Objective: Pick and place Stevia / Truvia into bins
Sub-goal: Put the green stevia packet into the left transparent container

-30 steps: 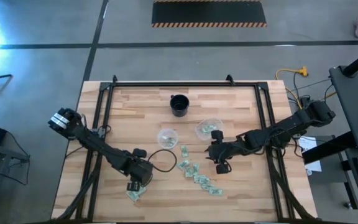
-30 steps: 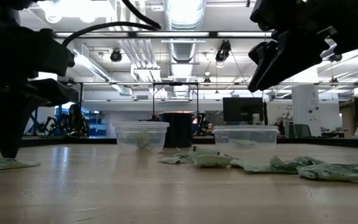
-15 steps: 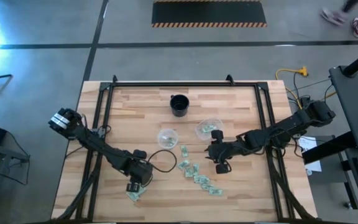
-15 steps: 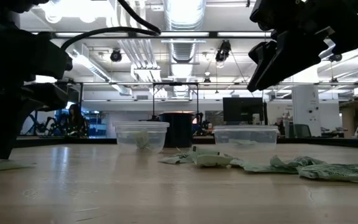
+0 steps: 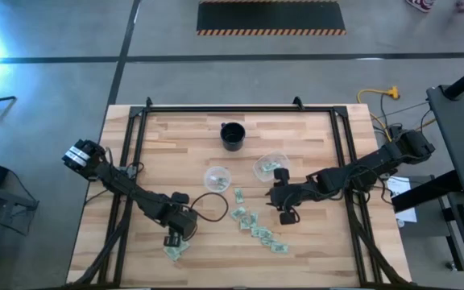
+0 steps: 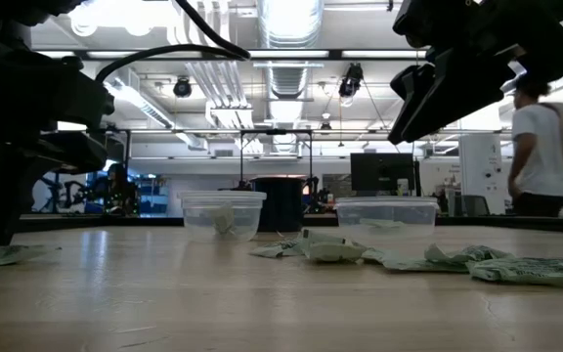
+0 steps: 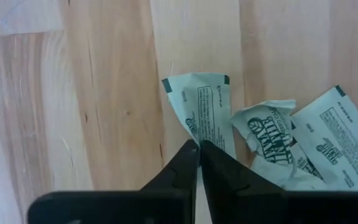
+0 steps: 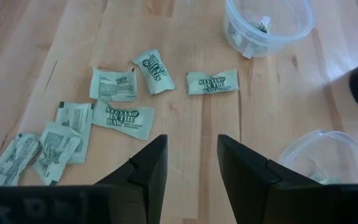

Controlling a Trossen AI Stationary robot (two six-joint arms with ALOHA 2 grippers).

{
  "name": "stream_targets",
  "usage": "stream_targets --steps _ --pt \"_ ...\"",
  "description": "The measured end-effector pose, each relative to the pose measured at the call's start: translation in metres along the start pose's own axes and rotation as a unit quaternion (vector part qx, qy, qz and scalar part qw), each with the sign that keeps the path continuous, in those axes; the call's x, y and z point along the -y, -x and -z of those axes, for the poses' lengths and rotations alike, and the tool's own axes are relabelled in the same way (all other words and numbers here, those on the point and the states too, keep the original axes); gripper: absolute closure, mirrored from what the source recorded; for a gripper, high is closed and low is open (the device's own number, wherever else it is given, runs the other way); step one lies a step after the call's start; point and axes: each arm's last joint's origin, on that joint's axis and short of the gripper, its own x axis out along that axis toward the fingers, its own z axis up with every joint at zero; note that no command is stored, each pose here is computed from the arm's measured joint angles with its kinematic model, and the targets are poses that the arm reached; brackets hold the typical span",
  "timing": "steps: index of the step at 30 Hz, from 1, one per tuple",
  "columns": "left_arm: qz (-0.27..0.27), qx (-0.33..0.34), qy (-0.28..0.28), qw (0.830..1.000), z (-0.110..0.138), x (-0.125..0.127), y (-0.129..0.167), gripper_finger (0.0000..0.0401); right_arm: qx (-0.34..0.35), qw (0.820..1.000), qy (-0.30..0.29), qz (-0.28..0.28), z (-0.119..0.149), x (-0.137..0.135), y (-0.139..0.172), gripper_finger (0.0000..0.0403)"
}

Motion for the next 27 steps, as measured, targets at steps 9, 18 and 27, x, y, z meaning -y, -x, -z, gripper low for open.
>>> stream_targets --steps 9,18,27 --pt "-0.019 0.008 -0.003 1.000 0.000 -0.006 0.010 0.0398 0.001 1.000 0.009 0.010 0.000 0.001 0.000 0.0271" --pt "-0.095 0.118 -0.020 0.988 -0.009 -0.022 0.055 0.0398 0.000 1.000 0.011 0.010 0.000 0.001 0.000 0.0271" --pt "-0.234 0.217 -0.037 0.947 -0.028 -0.055 0.080 0.0398 0.000 1.000 0.010 0.010 0.000 0.001 0.000 0.0271"
